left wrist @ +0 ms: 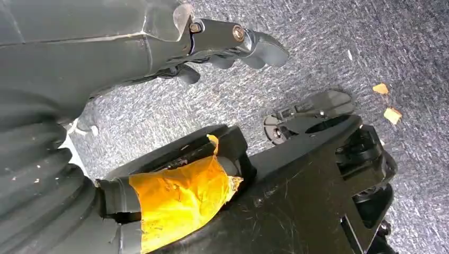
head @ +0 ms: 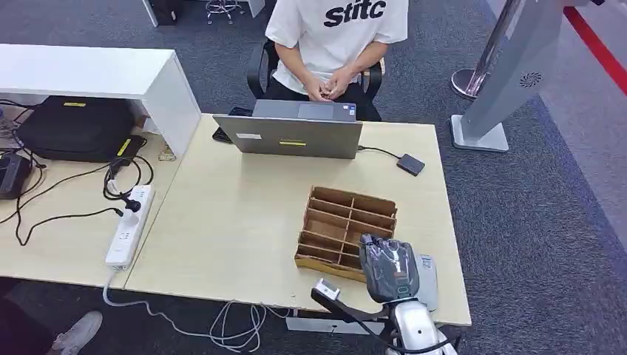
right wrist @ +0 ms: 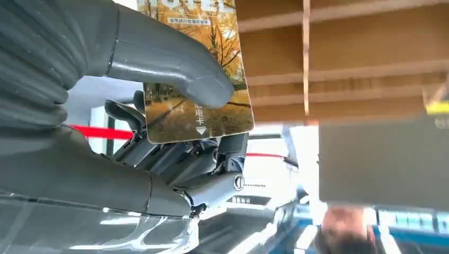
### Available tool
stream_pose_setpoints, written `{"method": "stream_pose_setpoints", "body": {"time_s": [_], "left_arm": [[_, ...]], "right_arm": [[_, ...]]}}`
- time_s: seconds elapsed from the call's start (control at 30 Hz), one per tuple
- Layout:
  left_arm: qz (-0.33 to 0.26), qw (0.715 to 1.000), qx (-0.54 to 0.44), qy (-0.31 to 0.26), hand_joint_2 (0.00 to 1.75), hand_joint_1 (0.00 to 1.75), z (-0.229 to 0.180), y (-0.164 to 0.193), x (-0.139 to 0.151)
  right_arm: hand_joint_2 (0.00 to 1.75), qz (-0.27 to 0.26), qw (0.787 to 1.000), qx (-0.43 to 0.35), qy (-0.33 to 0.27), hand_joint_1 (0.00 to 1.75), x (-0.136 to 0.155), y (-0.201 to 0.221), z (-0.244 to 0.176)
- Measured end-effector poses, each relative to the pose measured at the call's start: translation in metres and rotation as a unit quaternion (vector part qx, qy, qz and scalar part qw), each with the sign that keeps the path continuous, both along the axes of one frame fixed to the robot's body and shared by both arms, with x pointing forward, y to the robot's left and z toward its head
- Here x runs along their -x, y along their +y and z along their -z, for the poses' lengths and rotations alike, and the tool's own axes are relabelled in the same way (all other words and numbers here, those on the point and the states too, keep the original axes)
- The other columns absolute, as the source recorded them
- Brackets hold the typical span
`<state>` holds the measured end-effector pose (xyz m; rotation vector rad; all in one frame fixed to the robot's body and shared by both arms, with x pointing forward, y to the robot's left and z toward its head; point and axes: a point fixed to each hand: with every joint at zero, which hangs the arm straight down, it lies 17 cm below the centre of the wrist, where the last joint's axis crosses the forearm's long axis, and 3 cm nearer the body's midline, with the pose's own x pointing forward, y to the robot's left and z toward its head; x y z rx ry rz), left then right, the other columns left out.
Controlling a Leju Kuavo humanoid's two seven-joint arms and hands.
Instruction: Pass the card to the sensor for recognition and then transmit it.
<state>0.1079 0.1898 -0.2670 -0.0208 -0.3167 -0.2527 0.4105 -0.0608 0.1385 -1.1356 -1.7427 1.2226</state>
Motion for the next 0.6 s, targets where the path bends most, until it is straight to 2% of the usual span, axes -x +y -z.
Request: {"method": "stream_pose_setpoints", "body": {"time_s": [0.17, 0.27, 0.4, 0.6], "left_arm": [[0.002, 1.0, -0.001, 0.001, 1.75, 0.0, 0.0, 0.0, 0.0], [0.002, 1.0, -0.001, 0.002, 1.75, 0.0, 0.0, 0.0, 0.001], [0.004, 1.0, -0.008, 0.002, 1.75, 0.0, 0.001, 0.002, 0.001], [0.034, 0.999, -0.007, 0.006, 1.75, 0.0, 0.0, -0.003, 0.002]], "right_arm": [[1.75, -0.006, 0.999, -0.019, -0.049, 1.75, 0.003, -0.003, -0.039], [1.75, -0.03, 0.996, -0.029, -0.081, 1.71, 0.012, 0.001, -0.065], [1.75, -0.054, 0.992, -0.043, -0.107, 1.75, 0.015, 0.003, -0.102], [1.75, -0.062, 0.989, -0.065, -0.118, 1.75, -0.009, 0.01, -0.159]]}}
